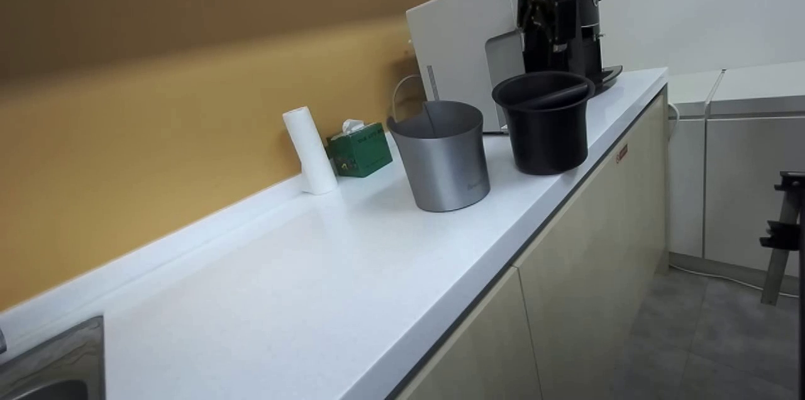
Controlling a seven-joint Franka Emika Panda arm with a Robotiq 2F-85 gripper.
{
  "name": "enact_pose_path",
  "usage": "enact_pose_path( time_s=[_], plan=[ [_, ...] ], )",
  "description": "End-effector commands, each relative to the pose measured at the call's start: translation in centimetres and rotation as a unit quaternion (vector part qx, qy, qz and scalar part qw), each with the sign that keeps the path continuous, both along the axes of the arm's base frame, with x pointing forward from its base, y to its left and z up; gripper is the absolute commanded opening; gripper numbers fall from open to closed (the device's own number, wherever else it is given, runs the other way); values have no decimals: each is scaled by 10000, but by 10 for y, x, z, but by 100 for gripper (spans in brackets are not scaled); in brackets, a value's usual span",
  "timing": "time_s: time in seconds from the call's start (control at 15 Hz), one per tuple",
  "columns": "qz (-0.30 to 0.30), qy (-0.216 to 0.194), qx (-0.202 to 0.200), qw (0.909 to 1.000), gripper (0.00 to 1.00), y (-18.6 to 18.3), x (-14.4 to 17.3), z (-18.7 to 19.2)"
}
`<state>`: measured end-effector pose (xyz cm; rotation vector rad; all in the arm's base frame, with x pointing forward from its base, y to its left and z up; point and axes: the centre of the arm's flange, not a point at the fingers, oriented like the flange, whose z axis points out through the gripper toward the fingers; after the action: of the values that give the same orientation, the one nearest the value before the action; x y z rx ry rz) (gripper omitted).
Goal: Put the inner bucket of the trash can inside the outer trash bucket
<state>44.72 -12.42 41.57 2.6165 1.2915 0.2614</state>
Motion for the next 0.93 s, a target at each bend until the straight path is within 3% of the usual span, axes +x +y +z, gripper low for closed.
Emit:
enact_pose_path(
  time_s=[0.0, 0.87],
  plan=[
    [-65, -38, -263, 9996, 100, -7, 1, -20],
    [146, 430, -456, 9979, 100, 2, -2, -59]
  ],
)
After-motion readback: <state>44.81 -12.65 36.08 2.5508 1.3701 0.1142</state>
